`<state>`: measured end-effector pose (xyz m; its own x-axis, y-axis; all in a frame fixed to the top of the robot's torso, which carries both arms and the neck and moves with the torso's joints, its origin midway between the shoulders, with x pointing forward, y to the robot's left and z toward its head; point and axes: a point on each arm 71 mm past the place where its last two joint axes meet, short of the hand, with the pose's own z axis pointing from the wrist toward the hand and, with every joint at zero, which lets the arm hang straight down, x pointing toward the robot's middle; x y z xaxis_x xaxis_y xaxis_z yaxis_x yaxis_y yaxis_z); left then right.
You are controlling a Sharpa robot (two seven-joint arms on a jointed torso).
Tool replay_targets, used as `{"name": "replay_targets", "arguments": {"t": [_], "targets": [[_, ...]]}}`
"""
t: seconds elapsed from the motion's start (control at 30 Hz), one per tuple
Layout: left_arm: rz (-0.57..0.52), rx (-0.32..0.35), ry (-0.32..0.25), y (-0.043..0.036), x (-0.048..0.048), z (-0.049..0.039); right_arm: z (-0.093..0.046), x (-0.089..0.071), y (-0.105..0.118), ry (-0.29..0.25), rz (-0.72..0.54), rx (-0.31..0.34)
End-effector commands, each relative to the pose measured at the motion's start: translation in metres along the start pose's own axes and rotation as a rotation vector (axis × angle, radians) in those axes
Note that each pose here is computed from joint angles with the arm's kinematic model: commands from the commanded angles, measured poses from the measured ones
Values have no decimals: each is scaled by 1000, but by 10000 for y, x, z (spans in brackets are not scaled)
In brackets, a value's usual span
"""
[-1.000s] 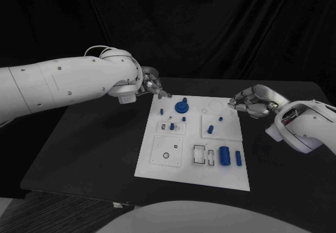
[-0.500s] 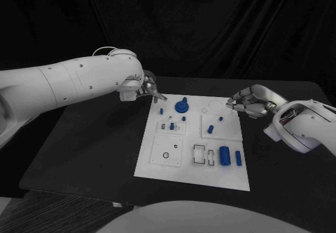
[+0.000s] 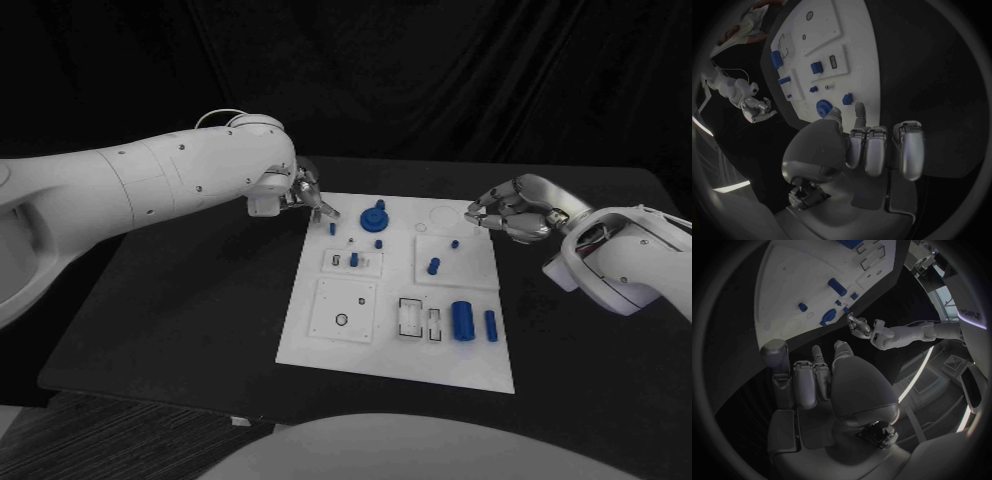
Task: Assemble the parts on the task board
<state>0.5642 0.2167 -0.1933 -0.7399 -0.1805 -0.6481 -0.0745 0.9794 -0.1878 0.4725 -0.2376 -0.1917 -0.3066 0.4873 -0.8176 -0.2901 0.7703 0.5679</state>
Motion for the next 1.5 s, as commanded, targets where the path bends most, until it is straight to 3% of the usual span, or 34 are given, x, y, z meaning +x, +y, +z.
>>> {"name": "replay_targets", "arguments": {"t": [0.03,0.47,1.5], "targets": [[6,2,22,-10,35,28,-1,15,4,6,-3,-1],[-1,18,27,-41,110,110,-1,16,-2,9,-3,4],[-2,47,22,-125,136,146,6,23,-21,22,-5,20]]}}
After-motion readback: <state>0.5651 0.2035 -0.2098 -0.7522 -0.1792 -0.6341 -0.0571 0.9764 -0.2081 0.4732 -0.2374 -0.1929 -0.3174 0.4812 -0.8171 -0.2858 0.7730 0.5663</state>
